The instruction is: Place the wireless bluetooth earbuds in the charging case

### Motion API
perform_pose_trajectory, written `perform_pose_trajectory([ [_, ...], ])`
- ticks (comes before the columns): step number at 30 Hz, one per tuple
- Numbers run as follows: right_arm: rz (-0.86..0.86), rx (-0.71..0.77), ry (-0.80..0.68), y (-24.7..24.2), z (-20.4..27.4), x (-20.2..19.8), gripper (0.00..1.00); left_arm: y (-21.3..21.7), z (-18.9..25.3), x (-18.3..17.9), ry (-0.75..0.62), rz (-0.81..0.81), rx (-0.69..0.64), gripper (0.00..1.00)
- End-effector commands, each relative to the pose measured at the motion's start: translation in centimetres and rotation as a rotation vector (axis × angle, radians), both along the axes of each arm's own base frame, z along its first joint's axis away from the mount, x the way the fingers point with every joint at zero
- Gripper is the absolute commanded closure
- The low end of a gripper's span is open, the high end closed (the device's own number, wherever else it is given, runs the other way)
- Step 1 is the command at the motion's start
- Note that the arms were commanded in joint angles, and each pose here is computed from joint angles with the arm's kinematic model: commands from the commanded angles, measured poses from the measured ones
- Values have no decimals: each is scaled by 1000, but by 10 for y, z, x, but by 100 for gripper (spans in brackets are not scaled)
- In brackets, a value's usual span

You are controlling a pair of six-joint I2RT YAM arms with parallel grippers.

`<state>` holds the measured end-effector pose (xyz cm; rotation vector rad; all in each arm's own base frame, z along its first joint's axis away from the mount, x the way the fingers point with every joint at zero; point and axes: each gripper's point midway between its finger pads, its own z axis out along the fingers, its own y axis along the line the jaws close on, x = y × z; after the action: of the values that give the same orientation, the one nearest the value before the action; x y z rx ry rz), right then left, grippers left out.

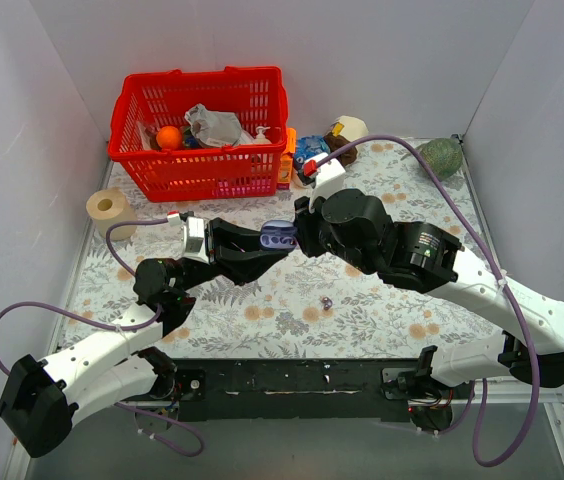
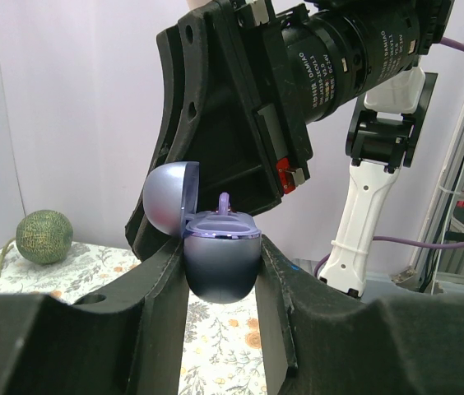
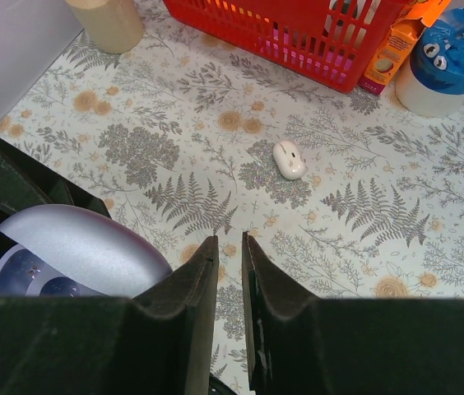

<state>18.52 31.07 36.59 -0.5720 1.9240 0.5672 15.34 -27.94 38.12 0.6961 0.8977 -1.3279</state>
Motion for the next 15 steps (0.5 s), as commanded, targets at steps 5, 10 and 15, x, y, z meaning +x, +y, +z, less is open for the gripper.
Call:
perform_pose_trajectory([
  [5, 37, 142, -32, 18, 39, -4, 73, -8, -14, 1, 44, -23, 50, 71],
  [10, 35, 141, -35, 18, 40, -3, 73, -9, -16, 1, 50, -25, 56, 69],
  [15, 35, 143, -39, 18, 43, -3, 72, -9, -17, 2, 59, -25, 62, 66],
])
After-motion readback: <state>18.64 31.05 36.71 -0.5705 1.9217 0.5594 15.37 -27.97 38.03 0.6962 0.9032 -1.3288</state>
